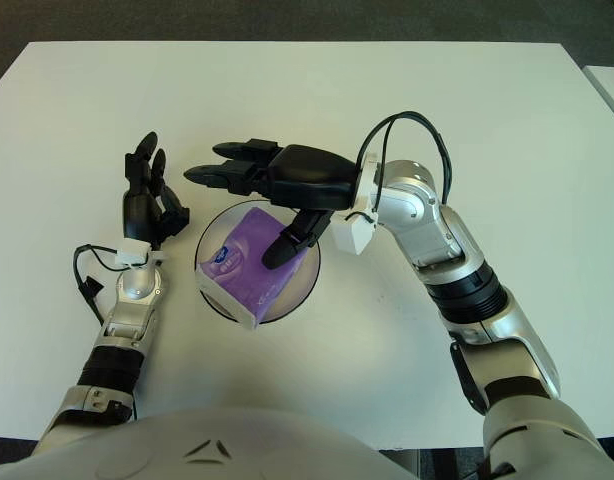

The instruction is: Put the tissue paper into the plate.

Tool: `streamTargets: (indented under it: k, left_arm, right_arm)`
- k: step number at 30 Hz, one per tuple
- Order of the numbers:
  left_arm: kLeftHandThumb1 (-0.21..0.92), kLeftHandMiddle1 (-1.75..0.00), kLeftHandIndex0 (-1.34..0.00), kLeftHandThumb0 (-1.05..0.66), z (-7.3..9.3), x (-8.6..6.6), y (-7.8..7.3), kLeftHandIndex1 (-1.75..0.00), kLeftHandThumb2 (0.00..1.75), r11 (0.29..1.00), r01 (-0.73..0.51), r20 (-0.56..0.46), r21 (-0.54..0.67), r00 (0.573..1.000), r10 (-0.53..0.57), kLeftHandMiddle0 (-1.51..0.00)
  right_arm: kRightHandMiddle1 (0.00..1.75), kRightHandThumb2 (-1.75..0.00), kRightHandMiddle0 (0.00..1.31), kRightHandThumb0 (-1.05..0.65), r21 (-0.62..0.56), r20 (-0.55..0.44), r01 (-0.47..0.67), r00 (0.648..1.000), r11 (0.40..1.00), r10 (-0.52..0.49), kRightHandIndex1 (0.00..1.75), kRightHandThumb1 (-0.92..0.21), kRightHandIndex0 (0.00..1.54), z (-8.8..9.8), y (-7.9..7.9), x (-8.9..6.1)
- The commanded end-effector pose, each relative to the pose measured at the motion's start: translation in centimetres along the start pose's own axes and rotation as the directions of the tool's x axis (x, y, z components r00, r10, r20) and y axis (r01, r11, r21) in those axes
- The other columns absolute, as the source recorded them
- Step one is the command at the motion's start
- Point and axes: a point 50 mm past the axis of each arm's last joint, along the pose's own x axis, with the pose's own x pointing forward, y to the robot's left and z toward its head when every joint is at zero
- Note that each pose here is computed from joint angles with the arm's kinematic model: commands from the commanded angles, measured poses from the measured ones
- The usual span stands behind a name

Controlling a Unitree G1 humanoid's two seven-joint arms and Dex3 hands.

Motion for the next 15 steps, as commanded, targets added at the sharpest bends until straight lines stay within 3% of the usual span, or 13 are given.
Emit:
streamTargets:
  k: [1,10,15]
  left_arm:
    - [0.92,0.00,0.00,-0.56,-4.5,-4.1,0.9,-0.50,0.95,0.998,0.031,-0.242,0.059,0.970,-0.016,-0.27]
    - [0.92,-0.03,0.00,-0.63,-7.1,-4.6,1.8,-0.64,0.86,0.997,0.059,-0.329,0.054,0.944,-0.038,-0.33]
    - [0.92,-0.03,0.00,-0.66,-7.2,-4.6,1.8,-0.69,0.83,0.997,0.067,-0.340,0.045,0.939,-0.048,-0.34]
  right_arm:
    - [0.00,-0.62,0.00,-1.02,-0.007,0.005,-0.007,1.000,1.000,0.007,0.00,-0.92,0.00,-0.1,-0.5,-0.3]
    - [0.02,-0.56,0.02,-1.05,0.053,-0.014,0.031,0.999,0.998,-0.030,0.00,-0.92,0.00,-1.3,-1.1,-0.3]
    - [0.01,-0.54,0.01,-1.05,0.123,-0.032,0.099,0.995,0.987,-0.096,0.00,-0.92,0.00,-2.4,-1.8,-0.6]
